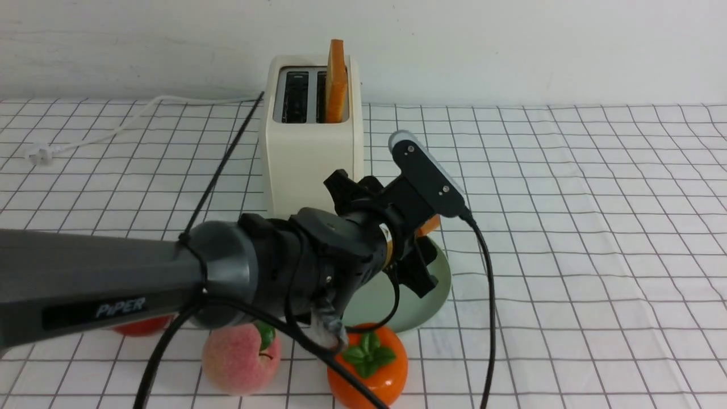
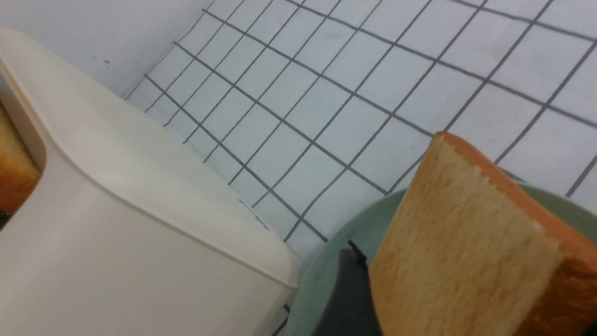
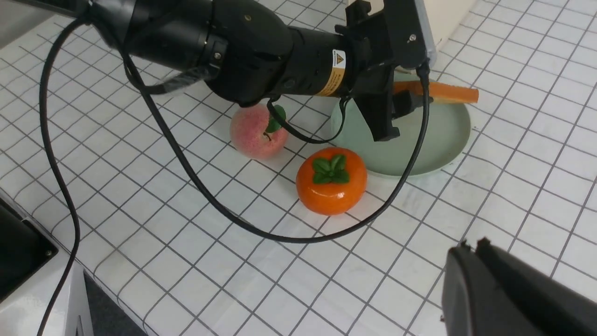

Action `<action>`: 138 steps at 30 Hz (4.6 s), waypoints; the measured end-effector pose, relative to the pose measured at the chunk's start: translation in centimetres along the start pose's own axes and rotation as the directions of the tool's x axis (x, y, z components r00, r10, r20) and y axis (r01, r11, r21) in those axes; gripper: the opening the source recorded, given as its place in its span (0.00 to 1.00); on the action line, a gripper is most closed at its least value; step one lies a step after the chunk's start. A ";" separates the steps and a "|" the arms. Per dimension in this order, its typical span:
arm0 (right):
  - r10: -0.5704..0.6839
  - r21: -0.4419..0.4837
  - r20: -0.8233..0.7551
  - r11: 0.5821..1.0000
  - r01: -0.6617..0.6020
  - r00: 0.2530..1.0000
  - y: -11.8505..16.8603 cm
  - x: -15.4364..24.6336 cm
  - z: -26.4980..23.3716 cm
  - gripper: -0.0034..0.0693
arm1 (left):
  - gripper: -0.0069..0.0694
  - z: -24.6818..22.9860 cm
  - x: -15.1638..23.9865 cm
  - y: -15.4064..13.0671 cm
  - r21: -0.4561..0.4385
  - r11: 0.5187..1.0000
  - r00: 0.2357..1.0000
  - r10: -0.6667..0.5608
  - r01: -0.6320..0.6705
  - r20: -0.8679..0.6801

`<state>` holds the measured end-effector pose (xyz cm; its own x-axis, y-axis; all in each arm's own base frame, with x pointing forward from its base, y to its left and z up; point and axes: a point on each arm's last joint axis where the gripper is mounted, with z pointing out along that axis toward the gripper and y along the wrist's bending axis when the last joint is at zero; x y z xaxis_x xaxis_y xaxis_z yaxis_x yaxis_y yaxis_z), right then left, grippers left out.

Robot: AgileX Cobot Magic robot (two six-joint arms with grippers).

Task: Take toasted bread from bread machine on white checkered table place on plate.
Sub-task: 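Place the slice of bread on the plate with the left gripper, then grasp the toast slice in the toaster and pull it up out of the slot with the right gripper, then place the held slice of bread on top of the slice on the plate with the right gripper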

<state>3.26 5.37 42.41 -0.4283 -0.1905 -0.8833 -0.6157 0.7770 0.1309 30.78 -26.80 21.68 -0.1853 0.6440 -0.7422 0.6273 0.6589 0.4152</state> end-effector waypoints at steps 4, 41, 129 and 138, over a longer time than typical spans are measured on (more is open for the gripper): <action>-0.007 -0.003 0.002 1.000 0.007 1.000 0.0 0.0 0.0 0.07 | 0.85 -1.2 -0.9 0.4 0.016 0.998 0.997 -0.064 0.063 0.031; 0.101 -0.081 -0.275 0.989 -0.128 0.956 -4.4 -11.2 18.5 0.05 | 0.07 -34.0 5.4 7.3 0.130 0.667 0.629 -0.739 0.734 0.241; 0.065 0.055 -0.479 0.998 -0.044 0.875 -2.6 -10.3 24.3 0.22 | 0.07 -35.1 8.0 6.5 0.079 0.793 0.772 -0.607 0.604 0.191; 0.231 -0.219 -0.495 0.900 -0.377 0.838 -6.5 -7.5 32.7 0.22 | 0.07 -35.1 8.1 6.3 0.088 0.788 0.770 -0.615 0.610 0.169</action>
<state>32.10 21.42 33.47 -0.8283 -0.2775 -0.4868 -0.5374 0.6393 0.5500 6.69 -3.80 36.72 -0.4006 0.0252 -0.9159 0.4480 0.8774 -0.1719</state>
